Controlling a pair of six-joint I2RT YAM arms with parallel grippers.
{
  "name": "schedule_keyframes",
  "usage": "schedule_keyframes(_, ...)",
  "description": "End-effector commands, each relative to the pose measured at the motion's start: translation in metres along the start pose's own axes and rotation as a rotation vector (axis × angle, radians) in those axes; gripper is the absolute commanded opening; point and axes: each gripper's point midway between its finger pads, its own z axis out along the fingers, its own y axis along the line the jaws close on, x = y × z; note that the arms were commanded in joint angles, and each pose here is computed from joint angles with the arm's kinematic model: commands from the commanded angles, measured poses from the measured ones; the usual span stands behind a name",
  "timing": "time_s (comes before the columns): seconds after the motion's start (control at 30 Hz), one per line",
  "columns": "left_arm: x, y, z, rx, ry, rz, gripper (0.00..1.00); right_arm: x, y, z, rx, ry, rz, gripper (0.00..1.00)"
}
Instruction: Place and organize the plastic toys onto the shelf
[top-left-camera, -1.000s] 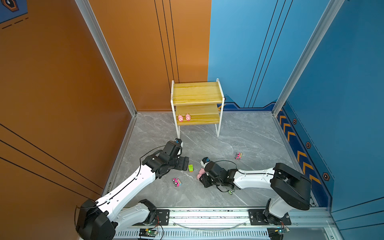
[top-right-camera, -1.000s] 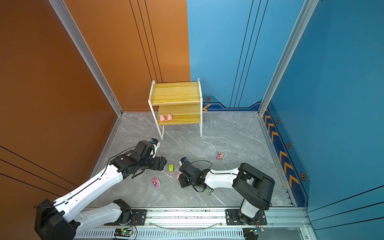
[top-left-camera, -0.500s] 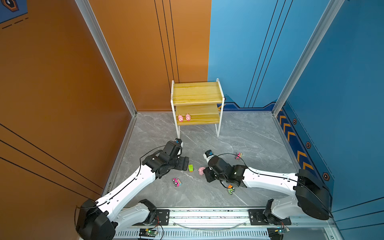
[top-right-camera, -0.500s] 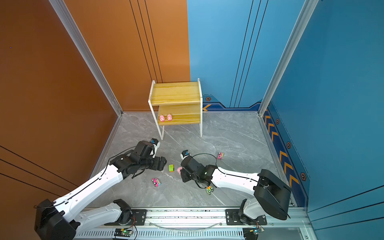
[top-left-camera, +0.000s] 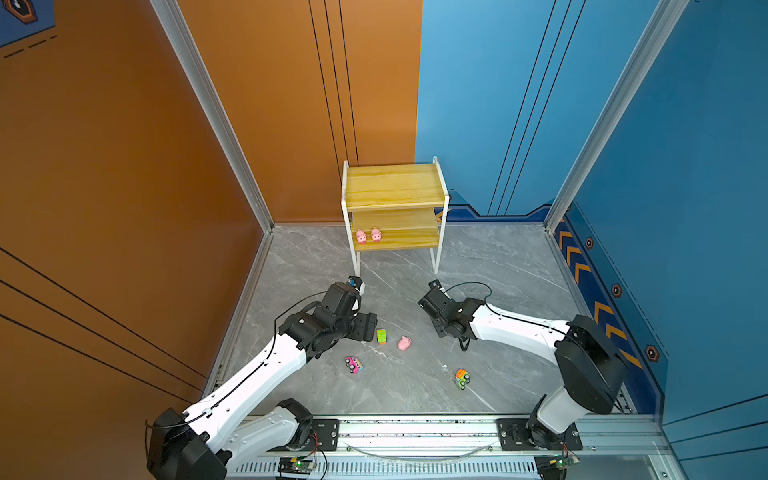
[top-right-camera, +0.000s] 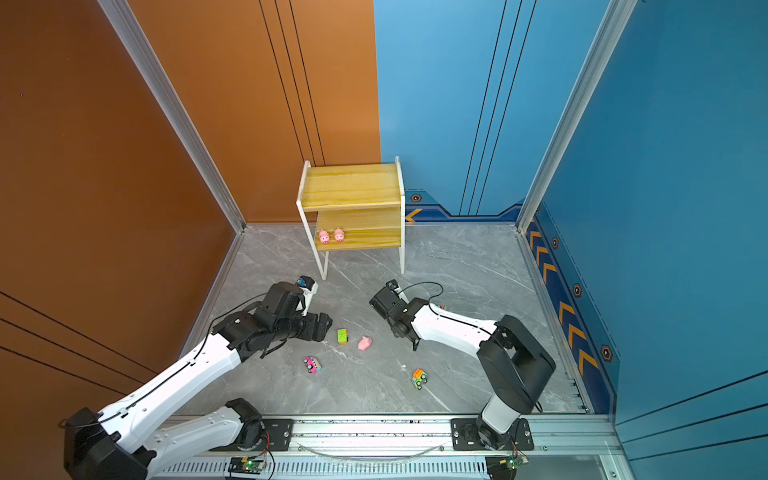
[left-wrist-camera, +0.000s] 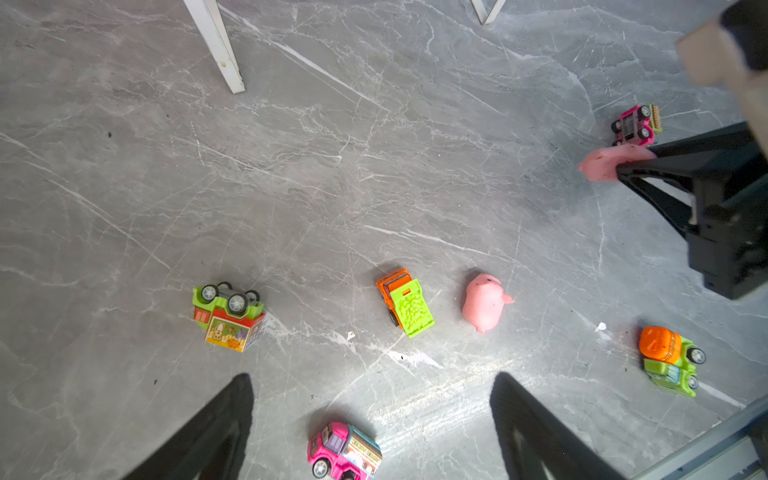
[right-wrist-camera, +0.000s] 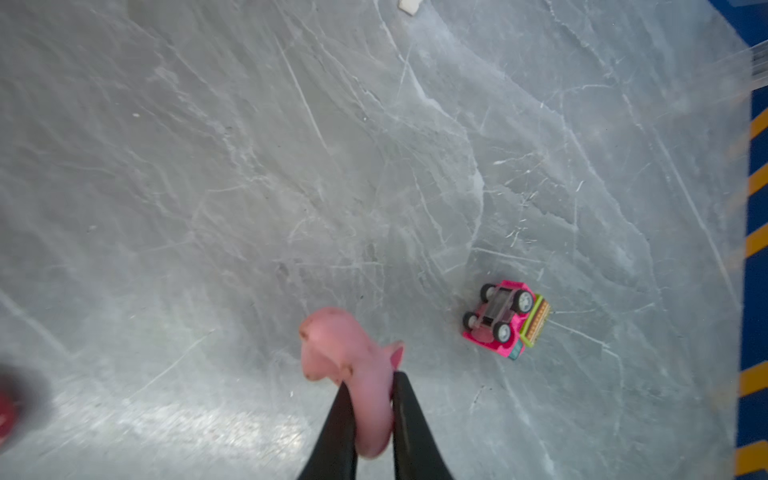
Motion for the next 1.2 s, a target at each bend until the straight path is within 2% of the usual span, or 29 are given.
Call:
schedule_keyframes(0.0, 0.007, 0.000, -0.004, 0.003, 0.014, 0.028, 0.90, 0.002, -0.017, 0.013, 0.150, 0.060, -0.133, 0.16)
schedule_keyframes(0.2, 0.005, 0.003, -0.007, 0.003, 0.004, 0.019, 0.90, 0.002, -0.007, 0.034, 0.184, 0.119, -0.215, 0.17)
schedule_keyframes(0.43, 0.000, 0.010, -0.008, 0.006, -0.006, -0.018, 0.90, -0.003, 0.012, 0.034, 0.110, 0.119, -0.219, 0.36)
schedule_keyframes(0.57, -0.001, 0.012, -0.009, 0.008, -0.011, -0.032, 0.90, -0.006, 0.030, 0.030, 0.030, 0.117, -0.211, 0.40)
schedule_keyframes(1.03, -0.001, 0.017, -0.008, 0.003, -0.013, -0.050, 0.90, -0.026, 0.081, 0.005, -0.302, 0.047, -0.067, 0.43)
schedule_keyframes(1.17, -0.001, 0.018, -0.009, -0.004, -0.017, -0.050, 0.90, -0.038, 0.077, -0.009, -0.363, 0.000, 0.000, 0.44)
